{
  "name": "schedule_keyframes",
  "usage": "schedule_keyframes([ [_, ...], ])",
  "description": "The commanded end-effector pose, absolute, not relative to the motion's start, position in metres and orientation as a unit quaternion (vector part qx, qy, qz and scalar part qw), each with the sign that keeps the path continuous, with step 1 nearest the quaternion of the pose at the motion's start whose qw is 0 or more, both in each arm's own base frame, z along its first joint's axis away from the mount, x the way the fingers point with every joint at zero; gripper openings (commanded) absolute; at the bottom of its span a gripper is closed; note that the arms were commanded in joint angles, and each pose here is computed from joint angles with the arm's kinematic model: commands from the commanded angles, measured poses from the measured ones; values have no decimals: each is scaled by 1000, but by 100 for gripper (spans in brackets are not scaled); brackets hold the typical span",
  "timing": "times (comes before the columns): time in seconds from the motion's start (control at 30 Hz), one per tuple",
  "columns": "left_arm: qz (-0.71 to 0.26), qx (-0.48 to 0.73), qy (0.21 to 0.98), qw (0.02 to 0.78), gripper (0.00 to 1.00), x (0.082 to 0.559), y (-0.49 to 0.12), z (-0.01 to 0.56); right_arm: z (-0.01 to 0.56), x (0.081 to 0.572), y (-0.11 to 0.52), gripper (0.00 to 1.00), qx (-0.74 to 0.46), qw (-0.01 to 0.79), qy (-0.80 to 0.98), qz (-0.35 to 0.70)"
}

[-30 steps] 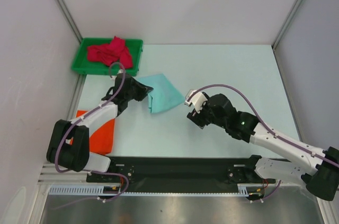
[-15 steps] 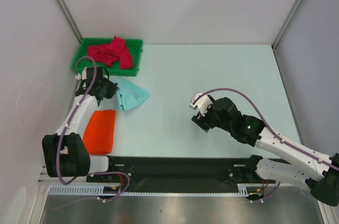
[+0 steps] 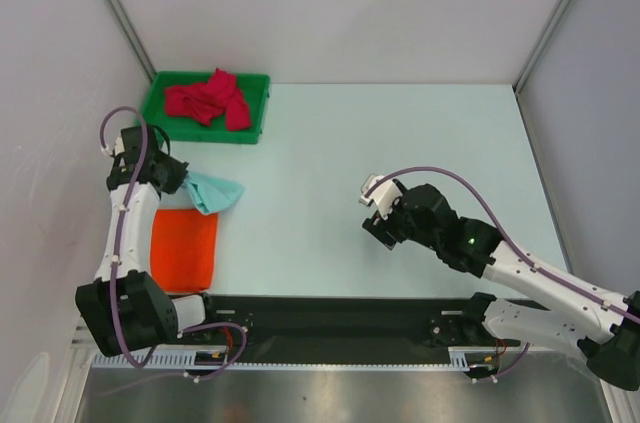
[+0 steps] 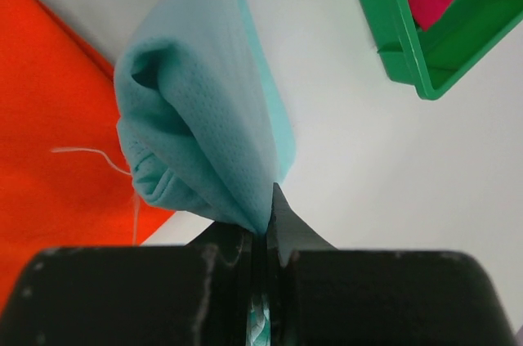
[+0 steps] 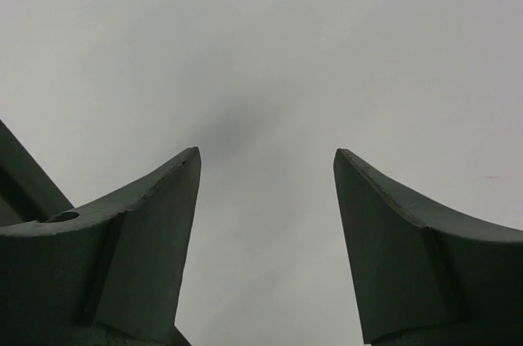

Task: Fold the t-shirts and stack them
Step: Neatly place the folded tshirt to the corner

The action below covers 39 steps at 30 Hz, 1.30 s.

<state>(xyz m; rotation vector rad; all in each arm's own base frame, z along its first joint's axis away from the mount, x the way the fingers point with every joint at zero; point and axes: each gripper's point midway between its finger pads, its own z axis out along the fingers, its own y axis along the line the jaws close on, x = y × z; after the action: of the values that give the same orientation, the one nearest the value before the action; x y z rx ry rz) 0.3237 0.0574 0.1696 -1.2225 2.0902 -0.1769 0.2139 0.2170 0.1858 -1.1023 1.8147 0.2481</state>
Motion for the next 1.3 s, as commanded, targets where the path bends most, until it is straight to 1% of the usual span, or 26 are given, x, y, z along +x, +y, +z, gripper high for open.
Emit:
schedule_keyframes([
  [0.0, -59, -449, 803, 387, 0, 318, 72, 208, 190, 212, 212, 72, -451, 489, 740, 101],
  [0.2, -54, -439, 805, 396, 0, 311, 83, 218, 189, 209, 210, 72, -449, 490, 740, 105],
  [0.33, -70, -434, 809, 391, 0, 310, 80, 219, 188, 206, 208, 71, -449, 488, 741, 107],
  [0.57, -69, -435, 807, 392, 0, 303, 80, 227, 187, 204, 205, 72, -445, 489, 742, 109],
  [0.83, -56, -437, 809, 389, 0, 293, 86, 230, 187, 201, 204, 72, -448, 488, 741, 112],
  [1.0, -44, -437, 801, 406, 0, 288, 94, 242, 187, 200, 204, 72, -455, 486, 738, 111],
  [1.27, -44, -447, 803, 392, 0, 277, 94, 234, 184, 199, 208, 72, -459, 482, 737, 118],
])
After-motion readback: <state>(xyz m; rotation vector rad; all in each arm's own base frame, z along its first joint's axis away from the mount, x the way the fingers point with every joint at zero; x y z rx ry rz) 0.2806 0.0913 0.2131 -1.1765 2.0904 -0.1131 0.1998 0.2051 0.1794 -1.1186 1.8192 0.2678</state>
